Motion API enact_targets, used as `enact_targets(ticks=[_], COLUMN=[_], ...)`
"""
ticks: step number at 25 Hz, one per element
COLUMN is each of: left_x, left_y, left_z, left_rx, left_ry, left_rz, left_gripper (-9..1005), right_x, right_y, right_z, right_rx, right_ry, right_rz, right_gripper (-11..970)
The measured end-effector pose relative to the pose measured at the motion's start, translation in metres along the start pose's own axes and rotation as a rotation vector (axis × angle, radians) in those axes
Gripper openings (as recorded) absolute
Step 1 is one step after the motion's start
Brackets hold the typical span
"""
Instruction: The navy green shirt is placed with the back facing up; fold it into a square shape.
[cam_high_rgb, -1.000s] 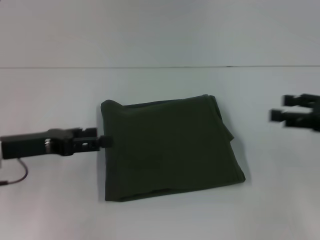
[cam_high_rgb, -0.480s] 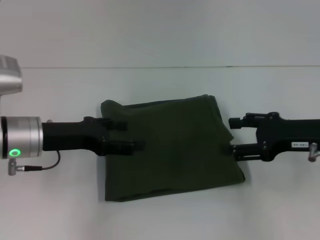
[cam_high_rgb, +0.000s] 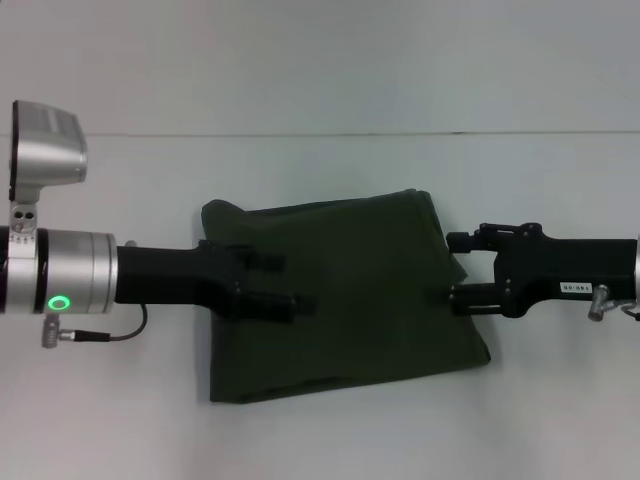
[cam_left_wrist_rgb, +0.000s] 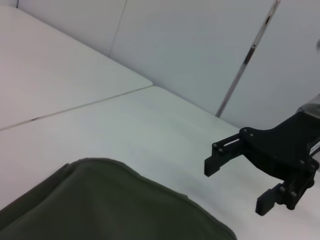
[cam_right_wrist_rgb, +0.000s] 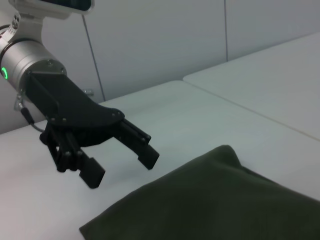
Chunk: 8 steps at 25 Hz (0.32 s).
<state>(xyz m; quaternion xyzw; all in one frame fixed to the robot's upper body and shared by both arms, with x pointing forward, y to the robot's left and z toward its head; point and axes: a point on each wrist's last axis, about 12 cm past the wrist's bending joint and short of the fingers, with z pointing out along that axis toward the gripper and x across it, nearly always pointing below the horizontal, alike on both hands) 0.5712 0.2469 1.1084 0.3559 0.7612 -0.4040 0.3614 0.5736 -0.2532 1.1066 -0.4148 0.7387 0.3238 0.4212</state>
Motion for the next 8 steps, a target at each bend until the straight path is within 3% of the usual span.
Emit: enact_targets(ticks=[8], left_x=[-0.0053], left_y=[0.0011], left_z=[0.0036], left_rx=[-0.023], left_ry=[-0.015], left_rz=[-0.026], left_gripper=[920], right_x=[-0.0018], right_y=[0.0012], right_z=[0.0019], right_rx=[-0.008], right_ry=[-0.011], right_rz=[-0.013], right_gripper=[851])
